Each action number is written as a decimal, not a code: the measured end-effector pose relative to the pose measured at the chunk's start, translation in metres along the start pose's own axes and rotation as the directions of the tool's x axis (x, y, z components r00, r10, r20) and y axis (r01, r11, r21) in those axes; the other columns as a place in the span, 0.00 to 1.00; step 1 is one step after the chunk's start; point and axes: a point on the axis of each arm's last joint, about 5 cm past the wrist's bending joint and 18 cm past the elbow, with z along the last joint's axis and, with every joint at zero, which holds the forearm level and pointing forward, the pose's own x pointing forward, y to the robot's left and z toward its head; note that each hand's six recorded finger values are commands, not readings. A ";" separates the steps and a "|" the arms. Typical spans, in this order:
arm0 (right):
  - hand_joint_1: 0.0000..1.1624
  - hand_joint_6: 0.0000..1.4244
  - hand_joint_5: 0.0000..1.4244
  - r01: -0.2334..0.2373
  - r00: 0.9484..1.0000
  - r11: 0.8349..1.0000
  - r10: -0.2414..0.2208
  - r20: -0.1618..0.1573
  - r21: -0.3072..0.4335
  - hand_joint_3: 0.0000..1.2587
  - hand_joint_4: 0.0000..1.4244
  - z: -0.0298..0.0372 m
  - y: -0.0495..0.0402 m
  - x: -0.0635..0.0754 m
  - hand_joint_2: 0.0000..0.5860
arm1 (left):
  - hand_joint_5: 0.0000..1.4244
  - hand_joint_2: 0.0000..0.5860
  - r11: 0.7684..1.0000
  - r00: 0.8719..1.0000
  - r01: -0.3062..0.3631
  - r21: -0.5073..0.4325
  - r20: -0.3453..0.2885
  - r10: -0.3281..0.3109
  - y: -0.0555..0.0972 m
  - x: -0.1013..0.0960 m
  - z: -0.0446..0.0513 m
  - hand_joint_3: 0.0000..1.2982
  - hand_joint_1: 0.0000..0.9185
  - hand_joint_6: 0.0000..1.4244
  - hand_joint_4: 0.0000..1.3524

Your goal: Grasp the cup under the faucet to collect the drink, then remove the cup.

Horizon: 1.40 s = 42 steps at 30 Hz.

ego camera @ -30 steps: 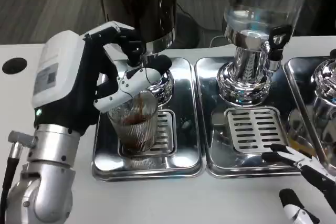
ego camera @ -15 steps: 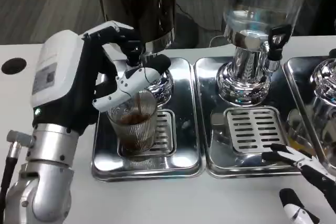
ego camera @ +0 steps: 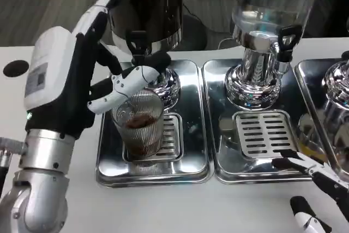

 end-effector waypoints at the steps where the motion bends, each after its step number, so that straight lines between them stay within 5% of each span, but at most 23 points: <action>1: 0.37 0.00 0.08 -0.001 1.000 1.000 0.001 -0.001 0.001 0.22 0.09 0.0000 0.0001 0.000 0.76 | 0.43 0.09 1.000 1.000 -0.005 0.004 -0.001 0.005 0.000 -0.002 -0.0006 0.15 0.08 0.45 0.10; 3: 0.37 0.00 0.08 -0.001 1.000 1.000 0.001 -0.001 0.003 0.22 0.09 0.0002 0.0002 0.000 0.76 | 0.30 0.07 1.000 1.000 -0.009 0.013 -0.008 0.009 0.002 -0.005 -0.0016 0.19 0.05 0.27 0.15; 7: 0.37 0.00 0.09 0.016 1.000 0.999 -0.015 -0.004 0.029 0.22 0.09 0.0008 -0.0009 0.000 0.75 | 0.23 0.06 0.994 0.997 0.010 0.109 -0.075 -0.002 0.012 -0.015 -0.0103 0.23 0.03 0.15 0.19; 15: 0.38 0.02 0.08 0.025 1.000 0.998 -0.025 -0.005 0.052 0.19 0.06 0.0010 -0.0057 0.008 0.59 | 0.17 0.06 0.974 0.981 0.093 0.209 -0.185 -0.054 0.025 -0.043 -0.0215 0.23 0.00 0.07 0.18; 19: 0.45 0.04 0.08 0.027 1.000 0.995 -0.027 -0.002 0.092 0.16 0.06 -0.0016 -0.0172 0.021 0.45 | 0.17 0.05 0.956 0.967 0.161 0.246 -0.234 -0.103 0.026 -0.063 -0.0239 0.20 0.00 0.06 0.14; 26: 0.54 0.08 0.11 -0.013 0.999 0.982 0.020 -0.033 0.187 0.11 0.10 -0.0052 -0.0235 0.038 0.31 | 0.19 0.07 0.944 0.948 0.223 0.242 -0.279 -0.153 0.025 -0.093 -0.0233 0.17 0.01 0.05 0.11; 36: 0.55 0.07 0.11 -0.120 0.990 0.955 0.135 -0.037 0.272 0.12 0.10 -0.0047 -0.0101 0.064 0.29 | 0.17 0.07 0.937 0.935 0.253 0.243 -0.309 -0.173 0.023 -0.125 -0.0196 0.16 0.01 0.05 0.11; 42: 0.55 0.07 0.10 -0.188 0.981 0.949 0.196 -0.007 0.254 0.12 0.10 0.0010 0.0044 0.079 0.29 | 0.17 0.07 0.937 0.926 0.267 0.226 -0.328 -0.185 0.021 -0.140 -0.0180 0.16 0.01 0.05 0.11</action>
